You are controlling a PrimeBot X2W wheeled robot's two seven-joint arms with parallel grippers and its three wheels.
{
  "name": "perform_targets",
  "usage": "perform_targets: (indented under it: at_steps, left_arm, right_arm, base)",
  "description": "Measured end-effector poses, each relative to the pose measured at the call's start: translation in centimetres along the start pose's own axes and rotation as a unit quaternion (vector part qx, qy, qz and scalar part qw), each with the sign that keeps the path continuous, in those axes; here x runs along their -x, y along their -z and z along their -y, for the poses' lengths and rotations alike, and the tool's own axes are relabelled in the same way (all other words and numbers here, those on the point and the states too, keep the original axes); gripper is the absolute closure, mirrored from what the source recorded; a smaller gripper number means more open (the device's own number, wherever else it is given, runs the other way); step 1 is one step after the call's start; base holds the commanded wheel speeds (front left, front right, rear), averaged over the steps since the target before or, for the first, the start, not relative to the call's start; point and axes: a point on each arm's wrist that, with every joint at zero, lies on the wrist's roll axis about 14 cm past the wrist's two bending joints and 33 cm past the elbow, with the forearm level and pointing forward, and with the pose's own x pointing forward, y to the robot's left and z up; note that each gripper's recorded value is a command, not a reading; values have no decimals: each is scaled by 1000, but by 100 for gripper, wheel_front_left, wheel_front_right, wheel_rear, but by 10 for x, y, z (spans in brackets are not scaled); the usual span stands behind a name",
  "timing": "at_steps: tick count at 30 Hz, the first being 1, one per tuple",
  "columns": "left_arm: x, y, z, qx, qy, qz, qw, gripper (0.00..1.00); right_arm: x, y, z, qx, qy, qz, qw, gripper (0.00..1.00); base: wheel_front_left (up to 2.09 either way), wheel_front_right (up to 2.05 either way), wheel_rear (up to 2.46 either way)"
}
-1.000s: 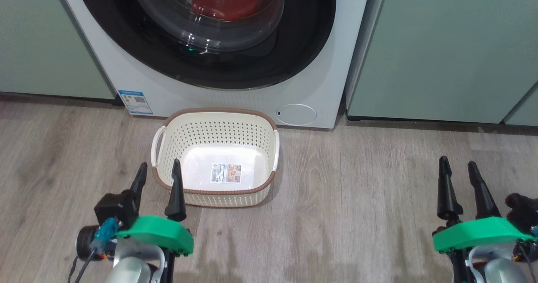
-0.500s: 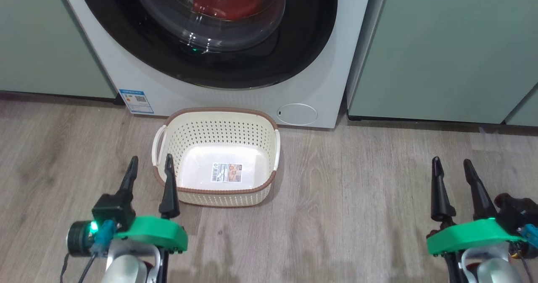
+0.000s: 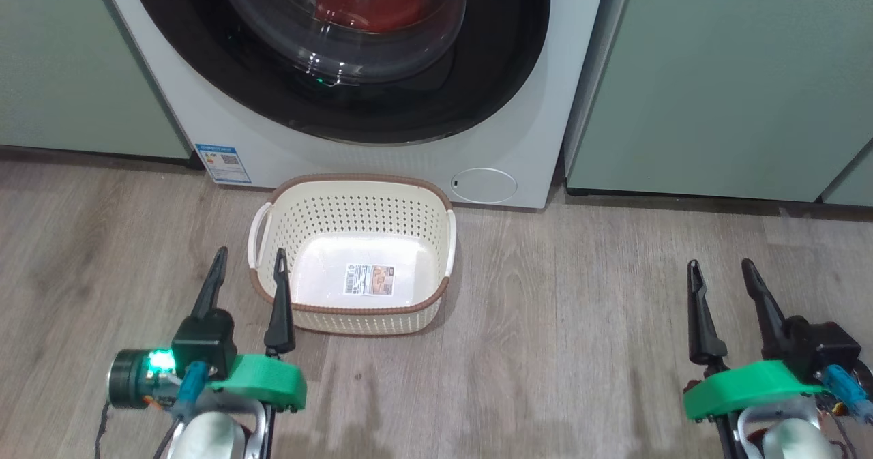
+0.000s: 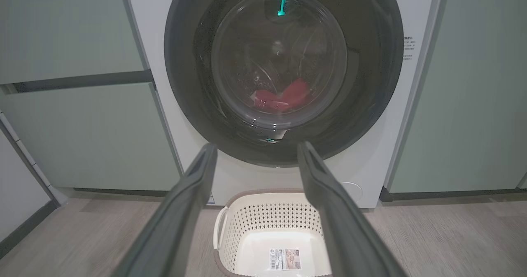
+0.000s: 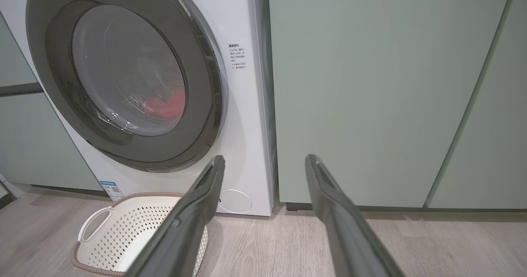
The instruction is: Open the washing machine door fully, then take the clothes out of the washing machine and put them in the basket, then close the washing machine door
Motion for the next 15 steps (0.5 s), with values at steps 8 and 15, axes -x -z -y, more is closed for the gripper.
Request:
perform_targets:
  at_steps: [8, 15]
  left_arm:
    - [0, 7, -4, 6, -5, -12, 1000, 0]
    - [2, 13, -6, 9, -7, -22, 1000, 0]
  right_arm:
    - [-1, 0, 1, -3, 1, 0, 1000, 0]
    - [-1, 1, -1, -6, 0, -1, 1000, 0]
  base:
    - [0, 0, 0]
    - [0, 0, 0]
